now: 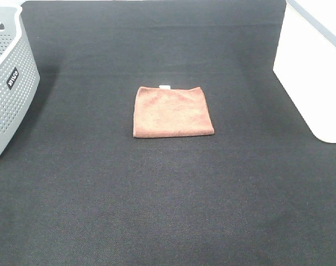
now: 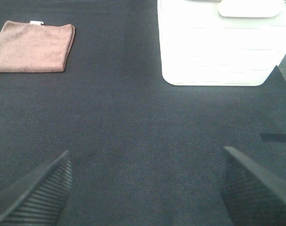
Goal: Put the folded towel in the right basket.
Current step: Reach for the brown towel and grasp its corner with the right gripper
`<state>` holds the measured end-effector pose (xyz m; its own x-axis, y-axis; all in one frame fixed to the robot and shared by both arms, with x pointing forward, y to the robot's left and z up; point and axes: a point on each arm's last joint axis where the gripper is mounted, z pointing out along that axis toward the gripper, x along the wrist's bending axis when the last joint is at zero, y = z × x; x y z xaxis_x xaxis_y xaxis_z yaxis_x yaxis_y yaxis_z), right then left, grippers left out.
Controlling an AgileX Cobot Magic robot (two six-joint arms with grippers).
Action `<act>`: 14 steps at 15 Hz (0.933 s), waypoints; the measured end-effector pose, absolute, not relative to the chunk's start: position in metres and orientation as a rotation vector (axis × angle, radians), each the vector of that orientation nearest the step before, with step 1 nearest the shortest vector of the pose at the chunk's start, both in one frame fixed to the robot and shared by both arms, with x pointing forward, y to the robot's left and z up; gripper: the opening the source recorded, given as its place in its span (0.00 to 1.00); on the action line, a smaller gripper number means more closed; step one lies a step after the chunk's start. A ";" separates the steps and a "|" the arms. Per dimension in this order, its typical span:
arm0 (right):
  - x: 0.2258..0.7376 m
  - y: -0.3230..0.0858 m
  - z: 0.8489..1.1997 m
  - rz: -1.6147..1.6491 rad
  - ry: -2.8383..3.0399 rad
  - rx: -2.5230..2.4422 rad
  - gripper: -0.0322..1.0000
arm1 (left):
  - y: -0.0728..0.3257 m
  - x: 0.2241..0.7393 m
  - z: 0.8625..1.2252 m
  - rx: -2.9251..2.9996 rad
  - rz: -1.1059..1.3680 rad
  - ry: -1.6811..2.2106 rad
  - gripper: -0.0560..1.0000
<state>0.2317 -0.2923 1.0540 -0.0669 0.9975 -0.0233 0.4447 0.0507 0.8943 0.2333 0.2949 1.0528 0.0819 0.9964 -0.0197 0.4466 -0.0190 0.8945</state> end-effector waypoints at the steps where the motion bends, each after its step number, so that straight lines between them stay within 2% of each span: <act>1: 0.232 -0.292 1.054 0.970 1.607 1.482 0.80 | 0.295 0.233 1.053 1.579 0.889 1.472 0.88; 14: 0.232 -0.292 1.054 0.970 1.607 1.482 0.80 | 0.295 0.233 1.053 1.579 0.889 1.472 0.88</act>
<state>0.2317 -0.2923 1.0540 -0.0669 0.9975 -0.0233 0.4447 0.0507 0.8943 0.2333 0.2949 1.0528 0.0819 0.9964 -0.0197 0.4466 -0.0190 0.8945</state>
